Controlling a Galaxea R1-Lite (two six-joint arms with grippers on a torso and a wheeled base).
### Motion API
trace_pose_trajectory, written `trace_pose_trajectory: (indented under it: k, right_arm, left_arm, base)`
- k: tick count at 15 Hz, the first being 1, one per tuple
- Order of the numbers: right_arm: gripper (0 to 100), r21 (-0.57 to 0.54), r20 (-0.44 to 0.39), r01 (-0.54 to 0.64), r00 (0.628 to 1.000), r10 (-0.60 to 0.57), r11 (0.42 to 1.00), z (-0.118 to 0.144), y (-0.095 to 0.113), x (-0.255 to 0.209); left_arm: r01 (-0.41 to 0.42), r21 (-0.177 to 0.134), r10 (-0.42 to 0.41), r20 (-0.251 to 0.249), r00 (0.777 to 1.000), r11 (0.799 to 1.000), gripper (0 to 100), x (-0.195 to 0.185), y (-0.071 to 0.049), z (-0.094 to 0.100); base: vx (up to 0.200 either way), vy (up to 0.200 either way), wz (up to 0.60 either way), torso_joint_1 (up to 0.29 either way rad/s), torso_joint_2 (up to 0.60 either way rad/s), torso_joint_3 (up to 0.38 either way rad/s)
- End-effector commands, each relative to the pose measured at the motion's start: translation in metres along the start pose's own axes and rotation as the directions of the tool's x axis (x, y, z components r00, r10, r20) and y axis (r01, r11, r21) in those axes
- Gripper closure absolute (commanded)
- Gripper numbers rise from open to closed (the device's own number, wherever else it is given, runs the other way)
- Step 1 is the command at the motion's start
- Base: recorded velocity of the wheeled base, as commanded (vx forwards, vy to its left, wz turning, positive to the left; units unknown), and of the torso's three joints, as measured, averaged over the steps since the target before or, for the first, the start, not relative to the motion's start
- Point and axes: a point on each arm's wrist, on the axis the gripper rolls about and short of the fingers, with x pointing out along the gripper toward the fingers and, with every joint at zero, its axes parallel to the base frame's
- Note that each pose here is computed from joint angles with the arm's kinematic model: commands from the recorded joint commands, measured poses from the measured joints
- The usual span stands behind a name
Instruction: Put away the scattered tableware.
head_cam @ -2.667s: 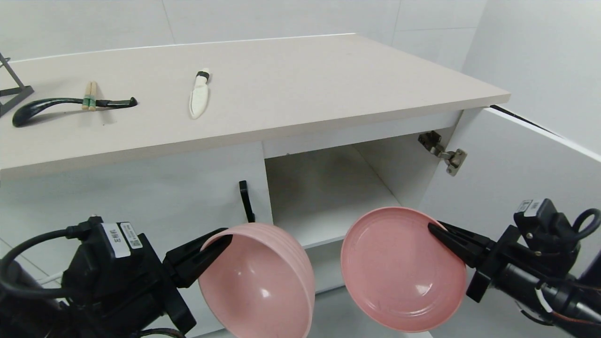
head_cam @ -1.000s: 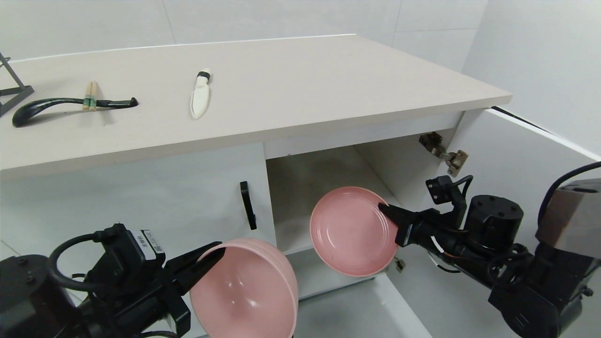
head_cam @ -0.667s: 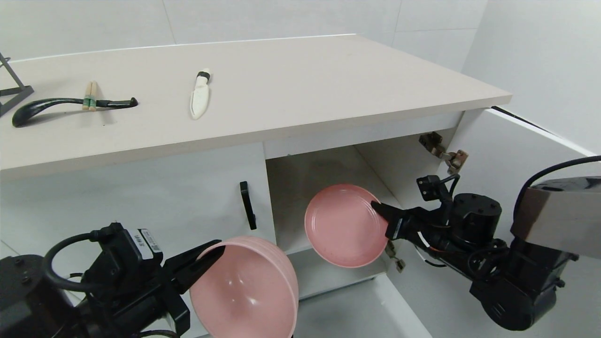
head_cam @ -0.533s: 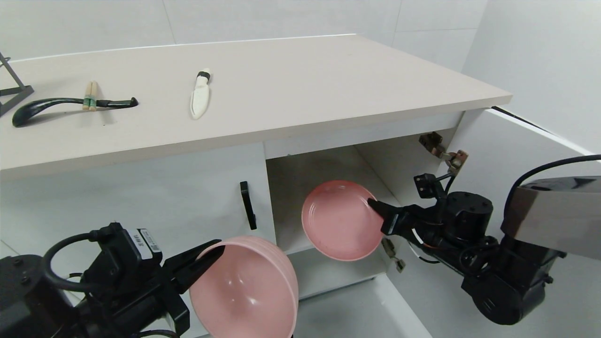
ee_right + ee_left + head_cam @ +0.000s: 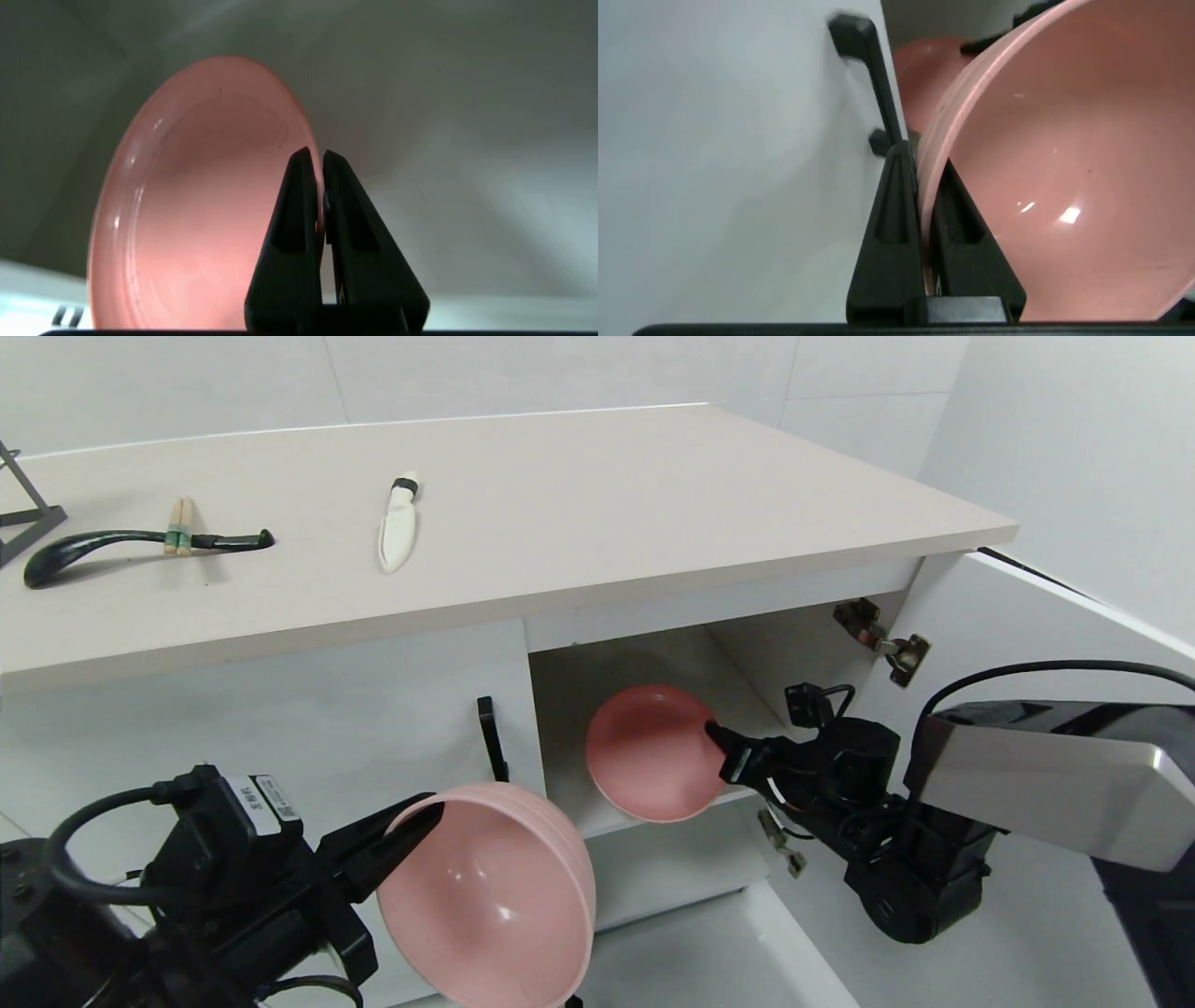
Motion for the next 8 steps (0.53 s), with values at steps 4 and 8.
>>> trace_pose_trajectory:
  k: [4,8]
  right_arm:
    - [100,0.021,0.017,-0.008,1.0,0.007,1.0,-0.016,-0.013,0.025]
    - [100,0.019,0.039,-0.018,0.999,0.018,1.0,-0.022,-0.021,0.039]
  left_arm:
    - [-0.015,-0.01,0.015,0.029,0.999,1.0,100,0.003,0.002,0.003]
    - [-0.003,-0.009,0.003,0.026,1.0,1.0,100,0.003,0.0,0.002]
  base:
    - [0.0,0.0,0.0,0.0,0.0,0.0]
    - [0.0,0.0,0.0,0.0,0.0,0.0]
